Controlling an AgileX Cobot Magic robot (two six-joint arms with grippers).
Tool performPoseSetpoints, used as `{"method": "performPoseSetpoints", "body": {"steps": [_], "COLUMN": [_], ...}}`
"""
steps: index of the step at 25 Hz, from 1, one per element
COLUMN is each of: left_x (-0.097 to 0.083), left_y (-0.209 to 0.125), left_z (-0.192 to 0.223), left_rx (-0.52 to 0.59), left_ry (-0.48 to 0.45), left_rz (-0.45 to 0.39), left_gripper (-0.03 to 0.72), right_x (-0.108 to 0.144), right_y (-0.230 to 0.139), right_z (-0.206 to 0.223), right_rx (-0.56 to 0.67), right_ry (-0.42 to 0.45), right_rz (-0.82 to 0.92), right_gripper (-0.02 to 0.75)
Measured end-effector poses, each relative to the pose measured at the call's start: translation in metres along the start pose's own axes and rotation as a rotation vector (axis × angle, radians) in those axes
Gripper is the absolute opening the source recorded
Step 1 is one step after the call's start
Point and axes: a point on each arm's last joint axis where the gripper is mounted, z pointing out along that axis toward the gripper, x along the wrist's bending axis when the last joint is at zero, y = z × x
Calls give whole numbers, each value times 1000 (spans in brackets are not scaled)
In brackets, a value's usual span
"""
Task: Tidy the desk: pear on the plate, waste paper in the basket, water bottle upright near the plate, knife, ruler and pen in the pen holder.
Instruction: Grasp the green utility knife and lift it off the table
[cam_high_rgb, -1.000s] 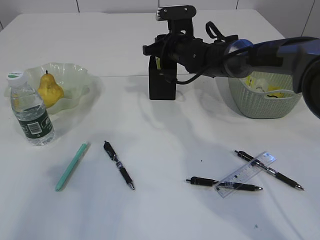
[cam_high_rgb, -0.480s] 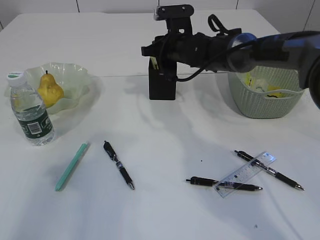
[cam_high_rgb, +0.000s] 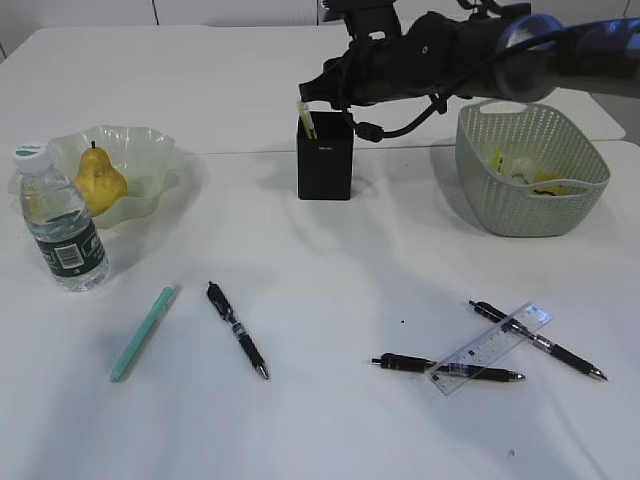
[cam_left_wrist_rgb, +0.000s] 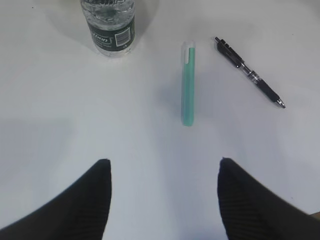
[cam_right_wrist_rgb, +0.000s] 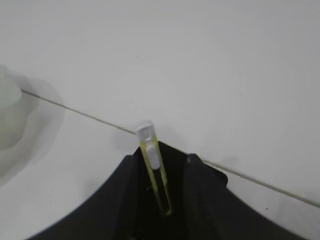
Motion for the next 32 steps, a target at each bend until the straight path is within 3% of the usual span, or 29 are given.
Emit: {"method": "performPoseSetpoints", "body": {"steps": [11, 16, 25, 32], "left_x": [0, 0, 0, 1], "left_y": [0, 0, 0, 3], "left_z": [0, 0, 0, 0], "left_rx": [0, 0, -4, -33], "left_ry": [1, 1, 4, 6], "left_rz": [1, 1, 3, 3], "left_gripper": [466, 466, 466, 466], "right_x": [5, 3, -6, -6], "right_y": [22, 21, 10, 24], "right_z": [-46, -69, -103, -124], "right_rx": [213, 389, 705, 704], "right_ry": [66, 99, -2, -63], "right_rz": [-168, -174, -91, 34], "right_gripper": [267, 267, 267, 267]}}
